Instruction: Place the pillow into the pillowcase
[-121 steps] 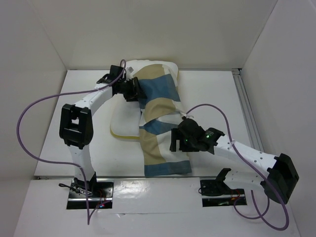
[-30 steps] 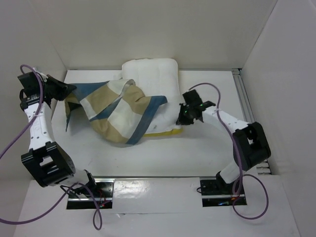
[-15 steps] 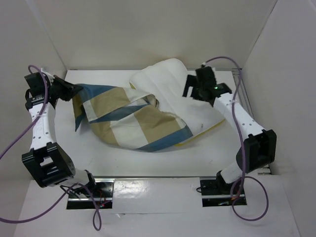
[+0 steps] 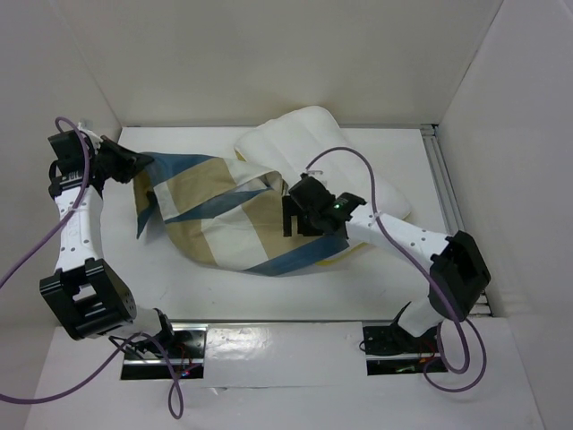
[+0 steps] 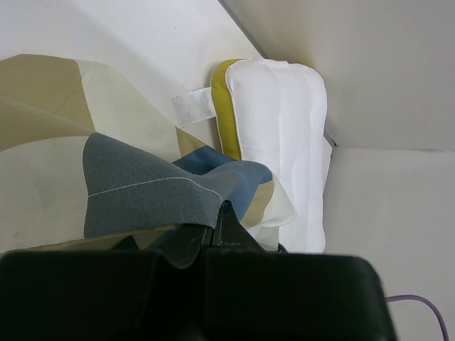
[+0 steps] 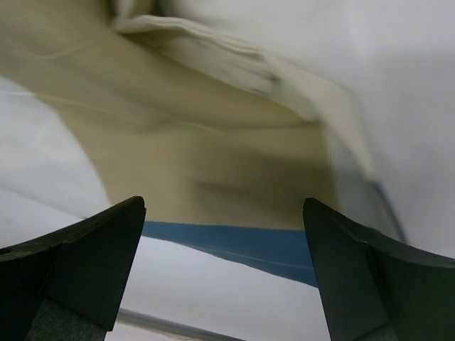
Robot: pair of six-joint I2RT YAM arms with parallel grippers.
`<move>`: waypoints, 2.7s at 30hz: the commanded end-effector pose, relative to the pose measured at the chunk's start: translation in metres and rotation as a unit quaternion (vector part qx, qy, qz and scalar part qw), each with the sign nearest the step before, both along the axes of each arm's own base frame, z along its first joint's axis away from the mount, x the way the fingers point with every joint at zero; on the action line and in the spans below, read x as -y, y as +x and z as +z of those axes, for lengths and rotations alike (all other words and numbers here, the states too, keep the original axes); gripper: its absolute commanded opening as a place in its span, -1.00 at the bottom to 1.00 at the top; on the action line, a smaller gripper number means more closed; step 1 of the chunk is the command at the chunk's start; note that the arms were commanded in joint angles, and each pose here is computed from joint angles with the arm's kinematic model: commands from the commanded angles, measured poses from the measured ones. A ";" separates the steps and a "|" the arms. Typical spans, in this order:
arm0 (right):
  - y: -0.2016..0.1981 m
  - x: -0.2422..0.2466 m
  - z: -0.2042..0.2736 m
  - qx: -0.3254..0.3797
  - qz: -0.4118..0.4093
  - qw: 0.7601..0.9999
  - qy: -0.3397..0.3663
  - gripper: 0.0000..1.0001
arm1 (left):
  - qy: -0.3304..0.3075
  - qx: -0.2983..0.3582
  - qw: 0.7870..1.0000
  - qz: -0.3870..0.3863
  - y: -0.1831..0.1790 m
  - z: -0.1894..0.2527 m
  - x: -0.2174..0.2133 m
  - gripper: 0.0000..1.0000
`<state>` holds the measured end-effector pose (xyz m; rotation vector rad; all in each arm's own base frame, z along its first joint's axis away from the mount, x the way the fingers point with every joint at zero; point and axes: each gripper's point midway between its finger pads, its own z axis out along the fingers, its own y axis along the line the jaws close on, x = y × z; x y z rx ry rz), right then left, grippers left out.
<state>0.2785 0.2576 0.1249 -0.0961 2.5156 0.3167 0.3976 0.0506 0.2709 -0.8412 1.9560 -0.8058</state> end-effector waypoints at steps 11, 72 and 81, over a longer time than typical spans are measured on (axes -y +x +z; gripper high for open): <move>-0.008 0.080 0.009 0.022 -0.071 0.997 -0.006 0.80 | 0.020 0.033 0.999 0.000 0.001 0.020 -0.001 -1.00; 0.077 -0.221 -0.045 -0.007 0.119 0.968 0.220 -1.00 | 0.012 0.135 0.987 -0.088 0.052 0.117 0.002 -1.00; 0.144 -0.114 0.145 0.173 0.070 0.953 0.237 -1.00 | 0.018 0.156 0.983 -0.092 0.066 0.135 -0.003 -1.00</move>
